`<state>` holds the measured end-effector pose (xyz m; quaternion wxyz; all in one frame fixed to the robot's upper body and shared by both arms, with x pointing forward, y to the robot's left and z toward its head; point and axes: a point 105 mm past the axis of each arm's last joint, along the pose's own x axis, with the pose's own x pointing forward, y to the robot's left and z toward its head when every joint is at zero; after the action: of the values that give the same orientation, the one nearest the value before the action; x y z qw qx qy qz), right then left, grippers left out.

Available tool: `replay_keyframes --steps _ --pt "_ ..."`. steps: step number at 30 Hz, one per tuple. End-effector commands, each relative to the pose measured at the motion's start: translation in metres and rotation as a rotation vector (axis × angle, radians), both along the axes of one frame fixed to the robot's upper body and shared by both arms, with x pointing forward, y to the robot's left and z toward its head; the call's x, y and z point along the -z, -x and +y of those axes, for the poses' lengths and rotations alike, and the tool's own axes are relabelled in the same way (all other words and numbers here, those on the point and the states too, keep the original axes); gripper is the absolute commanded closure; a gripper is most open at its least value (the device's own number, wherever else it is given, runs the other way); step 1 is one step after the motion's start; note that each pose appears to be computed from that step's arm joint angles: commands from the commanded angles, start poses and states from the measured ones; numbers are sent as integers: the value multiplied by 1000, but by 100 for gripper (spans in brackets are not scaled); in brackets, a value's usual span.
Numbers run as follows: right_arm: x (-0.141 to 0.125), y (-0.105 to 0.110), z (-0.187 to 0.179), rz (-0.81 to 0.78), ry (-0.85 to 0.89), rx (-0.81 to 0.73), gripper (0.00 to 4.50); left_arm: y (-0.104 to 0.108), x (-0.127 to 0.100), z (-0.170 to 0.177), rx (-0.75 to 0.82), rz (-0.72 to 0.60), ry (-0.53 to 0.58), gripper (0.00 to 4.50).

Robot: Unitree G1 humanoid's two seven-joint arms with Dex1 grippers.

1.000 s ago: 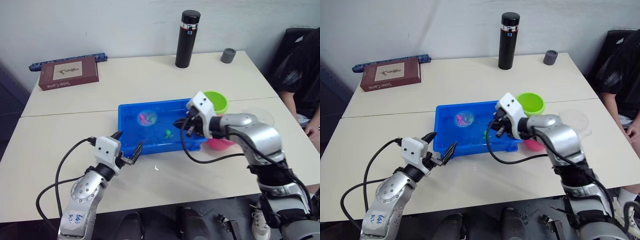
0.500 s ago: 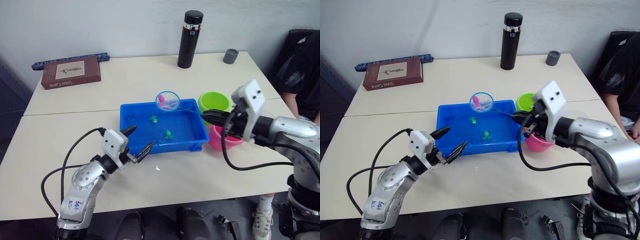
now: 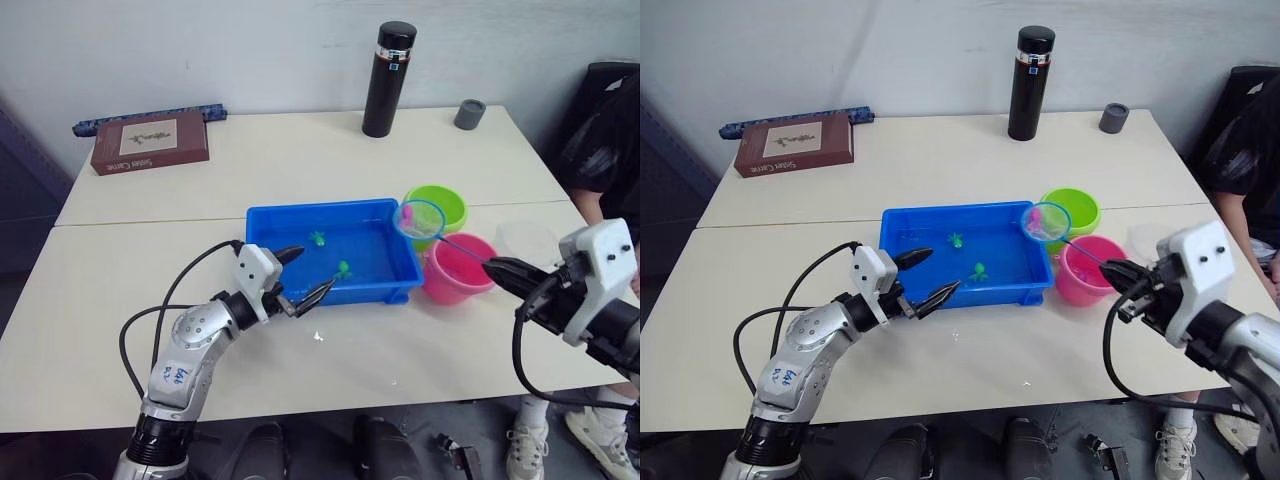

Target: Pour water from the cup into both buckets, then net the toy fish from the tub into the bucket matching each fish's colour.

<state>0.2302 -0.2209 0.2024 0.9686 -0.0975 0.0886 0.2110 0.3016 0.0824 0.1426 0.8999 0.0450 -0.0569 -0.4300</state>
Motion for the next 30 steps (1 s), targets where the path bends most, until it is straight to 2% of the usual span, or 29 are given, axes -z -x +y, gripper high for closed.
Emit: replay_keyframes --steps 1,11,19,30 --pt "-8 10 -7 -78 63 35 450 0 -8 -5 37 -37 17 4" --pt "14 24 -39 -98 210 138 450 2 -6 -10 62 -34 22 4" --pt "21 19 -62 -190 400 218 450 1 -5 -10 65 -37 25 4" --pt "32 19 -57 -313 743 122 450 1 -5 -10 61 -40 26 4"
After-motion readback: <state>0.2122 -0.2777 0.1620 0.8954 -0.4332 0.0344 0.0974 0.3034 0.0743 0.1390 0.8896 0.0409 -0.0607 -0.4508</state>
